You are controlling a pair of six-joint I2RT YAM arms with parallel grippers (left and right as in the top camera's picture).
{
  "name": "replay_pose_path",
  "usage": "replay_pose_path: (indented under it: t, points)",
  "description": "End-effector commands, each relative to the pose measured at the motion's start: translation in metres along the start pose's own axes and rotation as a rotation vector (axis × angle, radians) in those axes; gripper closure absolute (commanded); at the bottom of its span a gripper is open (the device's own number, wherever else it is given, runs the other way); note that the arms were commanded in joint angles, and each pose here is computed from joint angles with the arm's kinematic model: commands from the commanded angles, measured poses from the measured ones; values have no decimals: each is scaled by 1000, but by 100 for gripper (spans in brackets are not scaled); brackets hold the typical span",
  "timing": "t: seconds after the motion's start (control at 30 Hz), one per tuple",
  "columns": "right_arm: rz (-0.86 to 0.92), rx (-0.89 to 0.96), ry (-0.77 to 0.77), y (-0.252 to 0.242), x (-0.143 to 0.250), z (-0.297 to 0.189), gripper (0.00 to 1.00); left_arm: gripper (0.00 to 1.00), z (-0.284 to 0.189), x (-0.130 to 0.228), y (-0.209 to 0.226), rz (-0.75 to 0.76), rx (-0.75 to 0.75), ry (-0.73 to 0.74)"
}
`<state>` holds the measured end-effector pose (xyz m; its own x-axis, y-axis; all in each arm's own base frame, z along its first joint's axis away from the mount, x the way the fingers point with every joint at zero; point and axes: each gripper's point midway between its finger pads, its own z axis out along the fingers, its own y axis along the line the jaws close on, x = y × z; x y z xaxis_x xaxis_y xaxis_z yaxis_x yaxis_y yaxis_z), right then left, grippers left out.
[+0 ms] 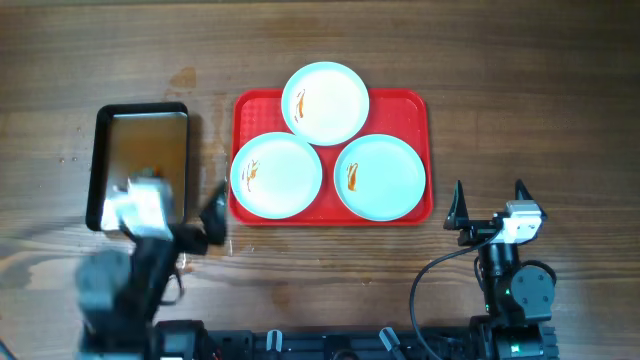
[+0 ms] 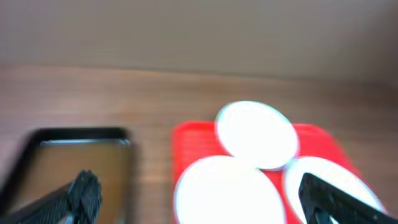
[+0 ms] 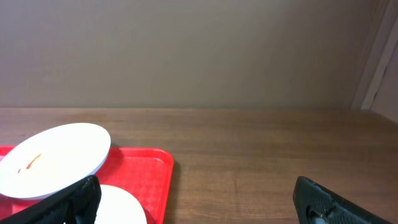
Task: Clean dirty plates on tray and stack at the side
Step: 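Reach the left gripper into the water tray and grasp the sponge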
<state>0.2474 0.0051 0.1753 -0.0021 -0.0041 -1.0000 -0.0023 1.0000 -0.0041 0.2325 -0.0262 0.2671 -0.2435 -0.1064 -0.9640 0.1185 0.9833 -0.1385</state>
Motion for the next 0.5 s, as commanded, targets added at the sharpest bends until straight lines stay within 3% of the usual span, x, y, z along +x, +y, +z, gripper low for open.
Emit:
replay_pose_path:
  t: [0.0,0.1,0.13,0.17,0.23,0.47]
  points:
    - [7,-14,-3,3,0,0,0,0,28,-13,29,36,-173,275]
    - [7,-14,-3,3,0,0,0,0,54,1,-15,-28,102,388]
    - [7,-14,-3,3,0,0,1,0,62,11,-17,-43,123,431]
    - [7,-14,-3,3,0,0,0,0,72,17,-9,-76,81,456]
    - [7,-14,-3,3,0,0,0,0,89,23,38,-313,-208,470]
    - [7,-14,-3,3,0,0,0,0,118,53,129,-537,-500,624]
